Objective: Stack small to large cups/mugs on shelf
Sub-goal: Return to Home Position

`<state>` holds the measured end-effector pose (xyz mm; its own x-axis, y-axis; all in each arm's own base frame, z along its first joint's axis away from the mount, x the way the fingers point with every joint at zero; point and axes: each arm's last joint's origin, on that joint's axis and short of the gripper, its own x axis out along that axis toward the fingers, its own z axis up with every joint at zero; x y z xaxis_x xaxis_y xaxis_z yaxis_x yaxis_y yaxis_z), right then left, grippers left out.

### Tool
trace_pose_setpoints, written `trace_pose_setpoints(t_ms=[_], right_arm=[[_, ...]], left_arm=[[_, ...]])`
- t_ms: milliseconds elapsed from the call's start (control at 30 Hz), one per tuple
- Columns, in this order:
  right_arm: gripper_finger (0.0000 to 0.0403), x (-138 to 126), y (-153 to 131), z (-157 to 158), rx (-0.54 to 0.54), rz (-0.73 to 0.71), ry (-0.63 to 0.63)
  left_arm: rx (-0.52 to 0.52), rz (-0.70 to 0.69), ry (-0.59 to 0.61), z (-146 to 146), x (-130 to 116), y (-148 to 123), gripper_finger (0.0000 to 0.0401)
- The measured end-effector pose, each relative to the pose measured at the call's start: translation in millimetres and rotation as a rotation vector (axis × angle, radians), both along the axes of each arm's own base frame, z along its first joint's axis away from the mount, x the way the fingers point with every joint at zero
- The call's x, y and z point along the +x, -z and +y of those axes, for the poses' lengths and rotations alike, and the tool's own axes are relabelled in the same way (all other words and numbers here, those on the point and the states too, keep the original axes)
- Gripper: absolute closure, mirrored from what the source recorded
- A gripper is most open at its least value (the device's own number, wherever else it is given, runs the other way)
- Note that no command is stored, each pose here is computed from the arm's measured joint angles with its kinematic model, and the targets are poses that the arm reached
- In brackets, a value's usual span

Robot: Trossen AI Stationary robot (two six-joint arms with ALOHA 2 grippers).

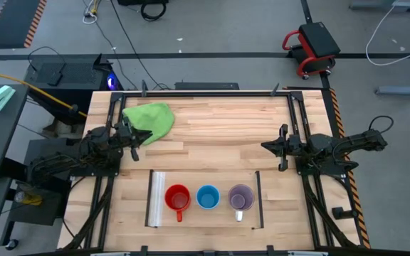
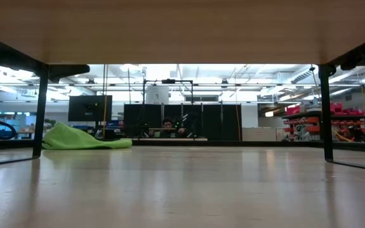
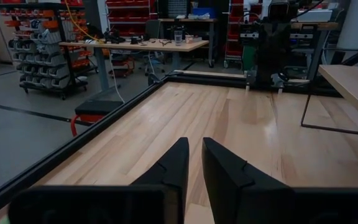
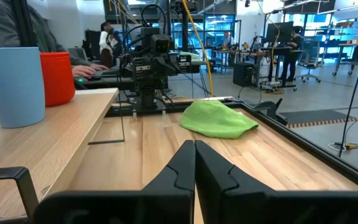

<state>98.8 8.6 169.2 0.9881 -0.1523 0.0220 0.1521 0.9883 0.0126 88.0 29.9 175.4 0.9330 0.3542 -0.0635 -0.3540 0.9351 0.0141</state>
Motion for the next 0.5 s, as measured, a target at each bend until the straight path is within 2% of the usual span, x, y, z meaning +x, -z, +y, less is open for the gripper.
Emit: trace_pose_setpoints(t_ms=[500], right_arm=[[0.0393,0.0,0.0,0.0,0.000,0.000,0.000]], left_arm=[[0.000,0.000,0.000,0.0,0.0,0.0,0.0348]])
